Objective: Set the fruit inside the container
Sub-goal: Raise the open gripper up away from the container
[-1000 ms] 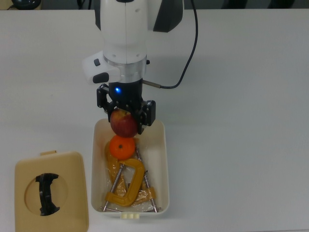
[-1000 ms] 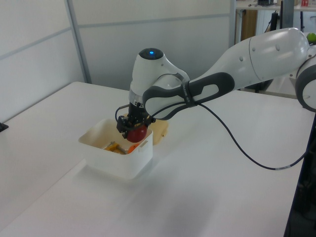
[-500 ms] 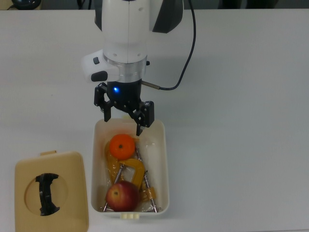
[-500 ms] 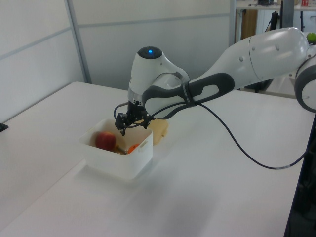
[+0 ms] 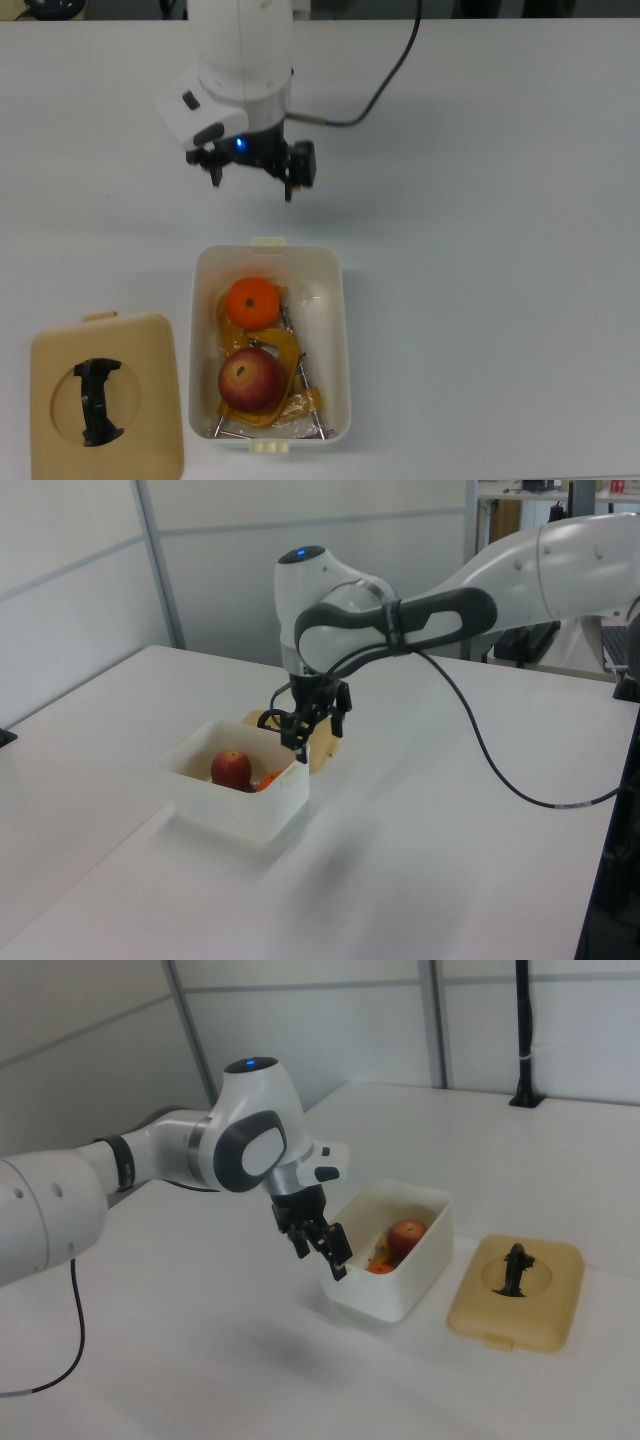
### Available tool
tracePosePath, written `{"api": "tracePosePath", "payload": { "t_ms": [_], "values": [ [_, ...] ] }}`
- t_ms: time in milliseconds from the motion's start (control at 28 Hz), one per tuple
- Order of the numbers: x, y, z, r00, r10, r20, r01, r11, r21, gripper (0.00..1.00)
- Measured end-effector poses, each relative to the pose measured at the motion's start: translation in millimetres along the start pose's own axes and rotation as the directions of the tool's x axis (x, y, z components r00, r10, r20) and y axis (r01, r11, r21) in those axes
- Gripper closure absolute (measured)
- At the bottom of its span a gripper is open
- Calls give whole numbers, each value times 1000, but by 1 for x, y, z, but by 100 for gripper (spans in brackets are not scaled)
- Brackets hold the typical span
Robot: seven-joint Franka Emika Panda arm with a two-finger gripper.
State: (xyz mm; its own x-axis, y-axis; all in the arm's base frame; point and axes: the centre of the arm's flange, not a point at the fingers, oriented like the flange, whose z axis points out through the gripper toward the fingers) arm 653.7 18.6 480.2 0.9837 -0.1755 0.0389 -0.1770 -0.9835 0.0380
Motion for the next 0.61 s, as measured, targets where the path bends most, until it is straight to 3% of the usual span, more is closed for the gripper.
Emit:
{"api": "tracePosePath", "payload": {
  "t_ms": [250,607],
  "values": [
    [-22,17,-25,990,-107,90,108,994,-12,0],
    [-20,40,-27,988,-124,95,126,992,-14,0]
  ]
}}
